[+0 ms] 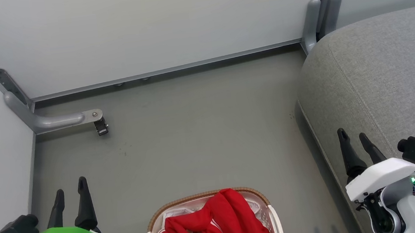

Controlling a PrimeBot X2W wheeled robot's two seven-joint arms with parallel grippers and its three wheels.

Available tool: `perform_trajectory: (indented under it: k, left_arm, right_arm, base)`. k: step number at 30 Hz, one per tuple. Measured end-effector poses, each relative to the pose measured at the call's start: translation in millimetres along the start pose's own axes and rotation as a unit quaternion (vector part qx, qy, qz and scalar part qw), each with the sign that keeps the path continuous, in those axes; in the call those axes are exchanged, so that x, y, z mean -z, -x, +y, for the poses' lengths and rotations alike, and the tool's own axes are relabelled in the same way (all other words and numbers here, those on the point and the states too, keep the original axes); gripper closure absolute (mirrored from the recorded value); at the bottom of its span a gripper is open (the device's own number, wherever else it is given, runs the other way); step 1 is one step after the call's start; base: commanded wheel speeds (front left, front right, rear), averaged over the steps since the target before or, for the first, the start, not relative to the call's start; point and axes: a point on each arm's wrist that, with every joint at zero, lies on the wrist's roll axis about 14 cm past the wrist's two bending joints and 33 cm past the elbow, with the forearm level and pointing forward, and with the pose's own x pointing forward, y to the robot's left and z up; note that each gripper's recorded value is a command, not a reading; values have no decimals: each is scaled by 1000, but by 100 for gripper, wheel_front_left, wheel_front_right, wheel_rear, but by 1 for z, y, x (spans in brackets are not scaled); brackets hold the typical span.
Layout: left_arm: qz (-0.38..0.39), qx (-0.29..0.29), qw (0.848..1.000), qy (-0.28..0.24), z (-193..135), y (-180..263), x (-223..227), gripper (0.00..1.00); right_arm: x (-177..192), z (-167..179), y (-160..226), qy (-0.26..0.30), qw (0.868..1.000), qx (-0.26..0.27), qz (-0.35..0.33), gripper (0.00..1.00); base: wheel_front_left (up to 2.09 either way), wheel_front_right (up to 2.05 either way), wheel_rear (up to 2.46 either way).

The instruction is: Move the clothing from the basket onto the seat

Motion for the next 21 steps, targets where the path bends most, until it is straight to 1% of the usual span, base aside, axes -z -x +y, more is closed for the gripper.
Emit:
perform_trajectory:
  k: [12,21]
  left_arm:
    - [4,3,997,-81,2,2,4,0]
    - [8,10,992,-124,0,3,8,0]
  right_arm:
    - [7,1,1,78,997,-8,8,0]
    - [12,2,1,125,992,-15,12,0]
  base:
    - [0,0,0]
    - [0,0,0]
